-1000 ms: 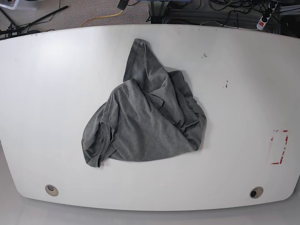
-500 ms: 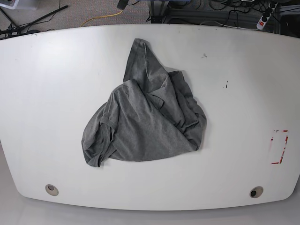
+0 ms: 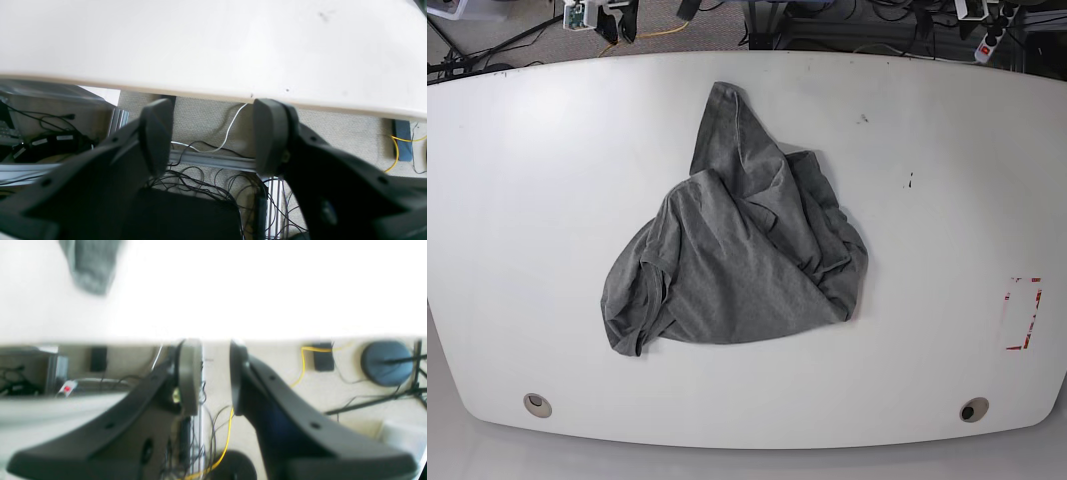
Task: Fold the T-shirt properly
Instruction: 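Reach the right gripper down and pinch an edge of the grey T-shirt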
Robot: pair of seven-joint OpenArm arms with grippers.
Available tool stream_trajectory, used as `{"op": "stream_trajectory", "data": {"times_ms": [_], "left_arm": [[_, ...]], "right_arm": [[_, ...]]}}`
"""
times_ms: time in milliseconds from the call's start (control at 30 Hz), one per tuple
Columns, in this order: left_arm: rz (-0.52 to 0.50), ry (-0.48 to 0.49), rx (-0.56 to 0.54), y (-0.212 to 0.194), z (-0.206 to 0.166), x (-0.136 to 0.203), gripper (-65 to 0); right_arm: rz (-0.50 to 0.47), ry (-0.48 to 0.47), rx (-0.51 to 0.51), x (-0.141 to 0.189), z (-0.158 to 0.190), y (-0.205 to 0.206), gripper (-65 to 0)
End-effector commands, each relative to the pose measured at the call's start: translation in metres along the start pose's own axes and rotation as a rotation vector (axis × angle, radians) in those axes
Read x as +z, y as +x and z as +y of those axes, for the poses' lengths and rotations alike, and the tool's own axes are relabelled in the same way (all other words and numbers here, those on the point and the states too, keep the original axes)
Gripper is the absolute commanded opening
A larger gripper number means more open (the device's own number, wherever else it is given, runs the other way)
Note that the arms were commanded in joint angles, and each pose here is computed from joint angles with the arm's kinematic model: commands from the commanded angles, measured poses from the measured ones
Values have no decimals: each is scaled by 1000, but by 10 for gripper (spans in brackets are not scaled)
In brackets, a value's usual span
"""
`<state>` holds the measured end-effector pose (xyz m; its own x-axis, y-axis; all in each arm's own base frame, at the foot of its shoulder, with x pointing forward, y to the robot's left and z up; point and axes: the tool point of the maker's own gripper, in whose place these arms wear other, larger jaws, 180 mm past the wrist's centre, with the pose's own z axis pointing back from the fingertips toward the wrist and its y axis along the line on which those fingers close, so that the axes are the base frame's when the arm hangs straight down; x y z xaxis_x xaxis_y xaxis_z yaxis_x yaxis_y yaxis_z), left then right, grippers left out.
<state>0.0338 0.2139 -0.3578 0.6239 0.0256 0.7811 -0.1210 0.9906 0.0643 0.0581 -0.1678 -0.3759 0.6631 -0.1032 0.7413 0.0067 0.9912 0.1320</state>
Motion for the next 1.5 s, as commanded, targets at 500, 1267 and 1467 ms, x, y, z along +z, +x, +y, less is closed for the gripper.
{"op": "stream_trajectory", "data": {"times_ms": [500, 1267, 1467], "left_arm": [[-135, -5, 18, 37, -6, -22, -131], [-262, -17, 27, 74, -12, -50, -132], [-287, -18, 29, 81, -12, -55, -132]], "right_arm": [[-112, 91, 130, -73, 8, 85, -496], [-44, 199, 289, -174, 35, 212, -276], [14, 231, 238, -205, 36, 214, -277]]}}
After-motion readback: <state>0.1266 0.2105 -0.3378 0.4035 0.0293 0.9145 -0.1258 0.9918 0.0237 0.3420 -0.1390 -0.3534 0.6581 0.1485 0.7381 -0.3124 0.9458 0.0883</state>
